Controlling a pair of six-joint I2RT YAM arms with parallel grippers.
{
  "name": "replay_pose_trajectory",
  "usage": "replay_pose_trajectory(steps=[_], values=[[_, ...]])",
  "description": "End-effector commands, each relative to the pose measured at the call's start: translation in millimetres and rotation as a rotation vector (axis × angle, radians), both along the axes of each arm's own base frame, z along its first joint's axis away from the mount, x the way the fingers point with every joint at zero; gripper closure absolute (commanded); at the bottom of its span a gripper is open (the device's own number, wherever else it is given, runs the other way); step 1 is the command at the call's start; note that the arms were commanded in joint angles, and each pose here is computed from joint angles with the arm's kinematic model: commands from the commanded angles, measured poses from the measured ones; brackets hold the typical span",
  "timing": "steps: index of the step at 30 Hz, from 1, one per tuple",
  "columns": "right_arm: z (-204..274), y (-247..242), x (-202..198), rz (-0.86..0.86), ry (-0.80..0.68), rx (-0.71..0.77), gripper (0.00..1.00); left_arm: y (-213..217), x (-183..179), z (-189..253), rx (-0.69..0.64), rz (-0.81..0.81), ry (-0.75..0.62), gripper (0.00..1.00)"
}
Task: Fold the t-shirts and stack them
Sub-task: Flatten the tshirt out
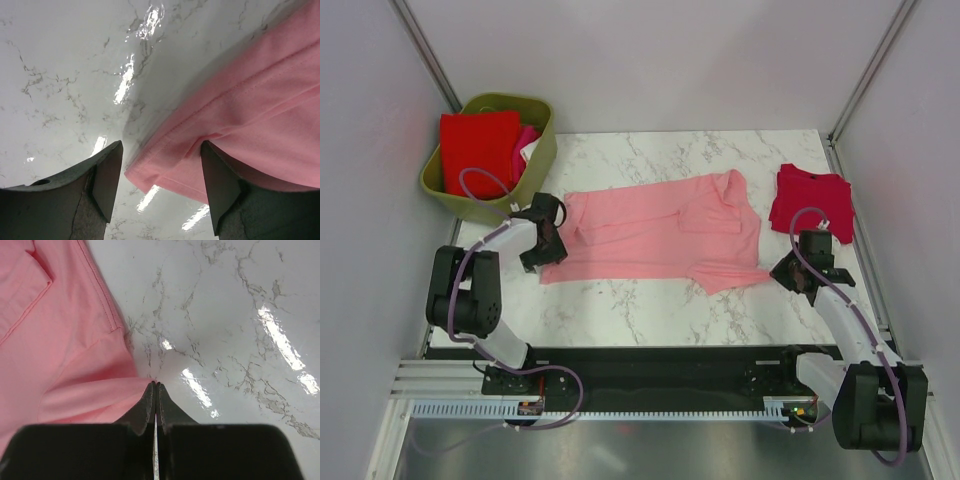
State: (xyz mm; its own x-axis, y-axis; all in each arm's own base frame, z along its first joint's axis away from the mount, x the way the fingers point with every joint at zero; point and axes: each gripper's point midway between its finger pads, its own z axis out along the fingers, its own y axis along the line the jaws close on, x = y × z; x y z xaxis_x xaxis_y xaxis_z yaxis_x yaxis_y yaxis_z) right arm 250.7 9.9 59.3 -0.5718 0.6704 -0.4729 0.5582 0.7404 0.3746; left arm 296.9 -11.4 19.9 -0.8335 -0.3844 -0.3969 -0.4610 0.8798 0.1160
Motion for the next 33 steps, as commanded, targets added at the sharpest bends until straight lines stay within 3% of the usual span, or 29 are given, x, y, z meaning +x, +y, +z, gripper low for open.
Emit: replay_pose_trajectory(steps=[1, 7, 16, 20, 23, 28, 33], values=[[13, -9, 3, -0.017, -0.034, -0.031, 1.0, 16, 0, 1, 0.012, 0.012, -0.008, 0.29], [16, -15, 0, -0.022, -0.026, -0.047, 1.0, 19, 10, 9, -0.095, 0.04, -0.099, 0.3], [23, -18, -1, -0.032, -0.038, -0.045, 1.0, 41, 3, 10, -0.086, 0.13, -0.143, 0.3], [23, -18, 0, -0.03, -0.037, -0.041, 1.0, 54, 1, 29, -0.066, 0.203, -0.227, 0.3], [23, -17, -1, -0.029, -0.036, -0.039, 1.0, 67, 0, 48, -0.098, 0.283, -0.361, 0.25], [23, -16, 0, -0.024, -0.038, -0.036, 1.0, 53, -2, 71, -0.21, 0.232, -0.481, 0.27], [21, -15, 1, -0.024, -0.033, -0.023, 1.0, 18, -6, 75, -0.343, 0.137, -0.484, 0.3]])
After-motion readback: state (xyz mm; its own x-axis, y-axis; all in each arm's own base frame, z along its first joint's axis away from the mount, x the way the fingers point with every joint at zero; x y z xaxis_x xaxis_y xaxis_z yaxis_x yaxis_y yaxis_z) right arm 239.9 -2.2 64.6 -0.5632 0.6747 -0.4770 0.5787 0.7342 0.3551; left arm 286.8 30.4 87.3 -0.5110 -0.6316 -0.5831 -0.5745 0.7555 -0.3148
